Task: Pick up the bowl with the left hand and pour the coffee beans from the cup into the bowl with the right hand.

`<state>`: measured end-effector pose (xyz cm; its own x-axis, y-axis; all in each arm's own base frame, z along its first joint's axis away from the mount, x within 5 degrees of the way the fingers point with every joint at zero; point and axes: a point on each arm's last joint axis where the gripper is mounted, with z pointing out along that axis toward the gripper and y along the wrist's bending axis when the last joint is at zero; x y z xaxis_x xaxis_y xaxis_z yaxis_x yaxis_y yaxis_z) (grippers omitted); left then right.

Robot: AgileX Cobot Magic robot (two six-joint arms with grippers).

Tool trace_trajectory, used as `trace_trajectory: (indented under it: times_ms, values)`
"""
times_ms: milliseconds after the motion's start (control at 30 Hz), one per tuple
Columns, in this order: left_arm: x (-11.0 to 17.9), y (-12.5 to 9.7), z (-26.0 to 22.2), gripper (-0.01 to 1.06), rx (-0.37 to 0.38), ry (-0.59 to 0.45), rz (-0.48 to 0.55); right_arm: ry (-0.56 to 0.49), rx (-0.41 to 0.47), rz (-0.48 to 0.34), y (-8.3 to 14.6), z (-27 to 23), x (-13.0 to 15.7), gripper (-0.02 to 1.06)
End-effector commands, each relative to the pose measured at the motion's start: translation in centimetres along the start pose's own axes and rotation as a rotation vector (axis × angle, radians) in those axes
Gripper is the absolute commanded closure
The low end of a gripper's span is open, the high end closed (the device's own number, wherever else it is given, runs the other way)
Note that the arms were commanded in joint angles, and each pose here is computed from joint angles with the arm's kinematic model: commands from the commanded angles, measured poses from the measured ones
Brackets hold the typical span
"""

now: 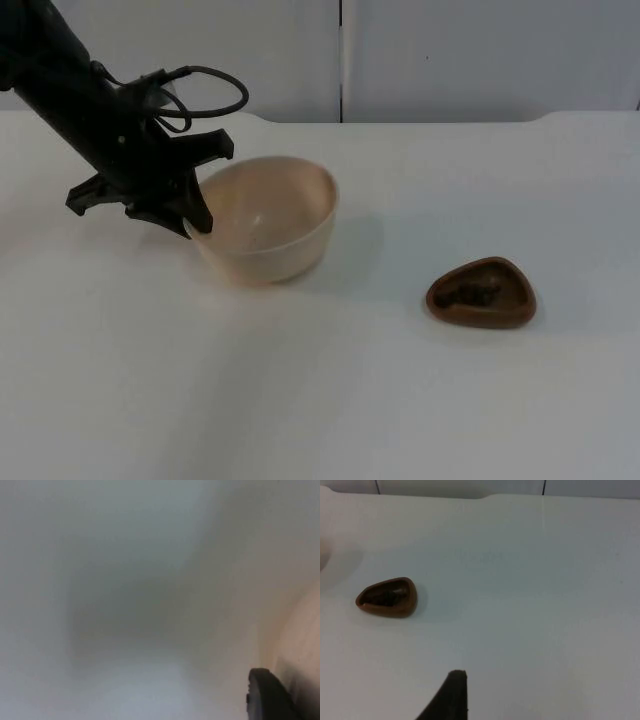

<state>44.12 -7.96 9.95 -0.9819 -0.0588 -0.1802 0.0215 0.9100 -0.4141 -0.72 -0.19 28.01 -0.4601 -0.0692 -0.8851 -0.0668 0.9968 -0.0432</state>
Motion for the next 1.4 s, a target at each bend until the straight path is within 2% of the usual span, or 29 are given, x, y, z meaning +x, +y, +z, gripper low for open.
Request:
trace_trajectory:
  times_ms: [0, 33, 67, 667, 800, 900, 967, 1000, 1167, 1367]
  values:
    - [-0.1, -0.2, -0.2, 0.97, 0.014, 0.000, -0.006, -0.007, 0.009, 0.002, 0.0, 0.0, 0.0, 0.00]
    - [-0.1, -0.2, -0.2, 1.03, 0.014, 0.000, -0.006, -0.007, 0.009, 0.002, 0.0, 0.0, 0.0, 0.00]
    - [-0.1, -0.2, -0.3, 1.05, 0.015, -0.004, -0.005, -0.007, 0.009, 0.002, 0.0, 0.0, 0.0, 0.00]
    - [-0.1, -2.1, -4.3, 1.05, 0.028, -0.005, -0.001, -0.007, 0.009, 0.002, 0.0, 0.0, 0.0, 0.00]
    - [0.5, -2.6, -5.0, 1.05, -0.017, 0.024, 0.012, -0.007, 0.009, 0.002, 0.0, 0.0, 0.0, 0.00]
    - [1.4, -4.3, -5.8, 1.05, -0.103, 0.060, 0.086, -0.007, 0.009, 0.002, 0.0, 0.0, 0.0, 0.00]
    - [1.8, -5.5, -6.4, 1.05, -0.124, 0.067, 0.135, -0.007, 0.009, 0.002, 0.0, 0.0, 0.0, 0.00]
    - [1.8, -5.5, -6.4, 1.05, -0.124, 0.067, 0.135, -0.007, 0.009, 0.002, 0.0, 0.0, 0.0, 0.00]
    - [3.4, -8.5, -8.5, 1.05, -0.107, 0.033, 0.206, -0.007, 0.009, 0.002, 0.0, 0.0, 0.0, 0.00]
    - [5.8, -8.7, -9.5, 1.05, -0.111, 0.040, 0.225, -0.007, 0.009, 0.002, 0.0, 0.0, 0.0, 0.00]
